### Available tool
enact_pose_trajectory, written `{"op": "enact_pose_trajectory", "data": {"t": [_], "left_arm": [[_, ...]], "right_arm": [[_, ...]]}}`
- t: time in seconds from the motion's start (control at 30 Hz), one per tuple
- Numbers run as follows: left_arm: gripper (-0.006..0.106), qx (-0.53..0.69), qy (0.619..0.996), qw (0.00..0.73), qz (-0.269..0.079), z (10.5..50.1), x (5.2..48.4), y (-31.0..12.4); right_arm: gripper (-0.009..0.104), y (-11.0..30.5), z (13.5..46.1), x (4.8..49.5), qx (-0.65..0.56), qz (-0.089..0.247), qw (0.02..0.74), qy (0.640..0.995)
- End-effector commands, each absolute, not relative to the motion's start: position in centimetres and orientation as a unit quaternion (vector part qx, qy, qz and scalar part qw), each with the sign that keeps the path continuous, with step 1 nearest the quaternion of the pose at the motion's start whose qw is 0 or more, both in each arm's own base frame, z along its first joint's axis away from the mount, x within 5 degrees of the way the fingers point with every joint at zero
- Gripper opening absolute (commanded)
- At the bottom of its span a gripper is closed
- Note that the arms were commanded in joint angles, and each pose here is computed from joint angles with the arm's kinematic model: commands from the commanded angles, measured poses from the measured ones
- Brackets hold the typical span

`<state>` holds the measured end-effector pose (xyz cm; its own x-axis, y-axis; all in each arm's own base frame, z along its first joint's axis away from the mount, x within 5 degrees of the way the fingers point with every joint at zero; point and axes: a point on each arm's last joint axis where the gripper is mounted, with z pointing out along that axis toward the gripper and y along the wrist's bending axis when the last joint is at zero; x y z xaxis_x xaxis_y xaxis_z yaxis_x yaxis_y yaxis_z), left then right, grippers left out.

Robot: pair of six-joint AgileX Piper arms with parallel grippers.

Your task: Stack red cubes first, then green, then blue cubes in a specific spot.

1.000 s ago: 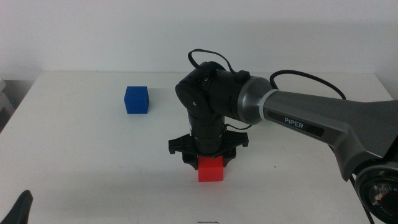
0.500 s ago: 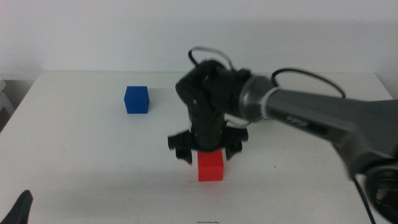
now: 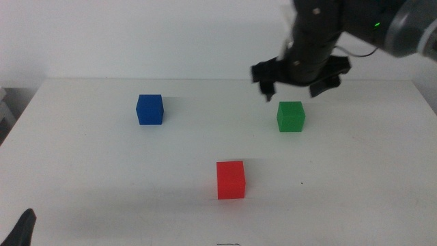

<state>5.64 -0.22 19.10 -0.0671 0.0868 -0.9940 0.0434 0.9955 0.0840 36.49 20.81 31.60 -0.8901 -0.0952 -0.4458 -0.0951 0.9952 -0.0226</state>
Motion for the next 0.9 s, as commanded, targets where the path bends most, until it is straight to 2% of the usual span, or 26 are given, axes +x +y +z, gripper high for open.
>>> {"op": "enact_pose_trajectory", "data": {"t": [0.0, 0.13, 0.33, 0.6, 0.87], "left_arm": [[0.091, 0.040, 0.695, 0.718, 0.013, 20.0, 5.5, -0.2], [0.091, 0.040, 0.695, 0.718, 0.013, 20.0, 5.5, -0.2], [0.091, 0.040, 0.695, 0.718, 0.013, 20.0, 5.5, -0.2], [0.091, 0.040, 0.695, 0.718, 0.013, 20.0, 5.5, -0.2], [0.091, 0.040, 0.695, 0.718, 0.013, 20.0, 5.5, -0.2]], "right_arm": [[0.094, 18.3, 34.7, 37.5, -0.045, 0.007, 0.301, 0.953], [0.094, 16.3, 33.7, 40.3, -0.039, 0.009, 0.336, 0.941], [0.094, 15.7, 30.6, 43.7, -0.044, 0.016, 0.367, 0.929], [0.094, 16.4, 26.0, 46.0, -0.052, 0.019, 0.359, 0.931], [0.094, 16.7, 23.2, 46.9, -0.039, 0.019, 0.343, 0.938]]}}
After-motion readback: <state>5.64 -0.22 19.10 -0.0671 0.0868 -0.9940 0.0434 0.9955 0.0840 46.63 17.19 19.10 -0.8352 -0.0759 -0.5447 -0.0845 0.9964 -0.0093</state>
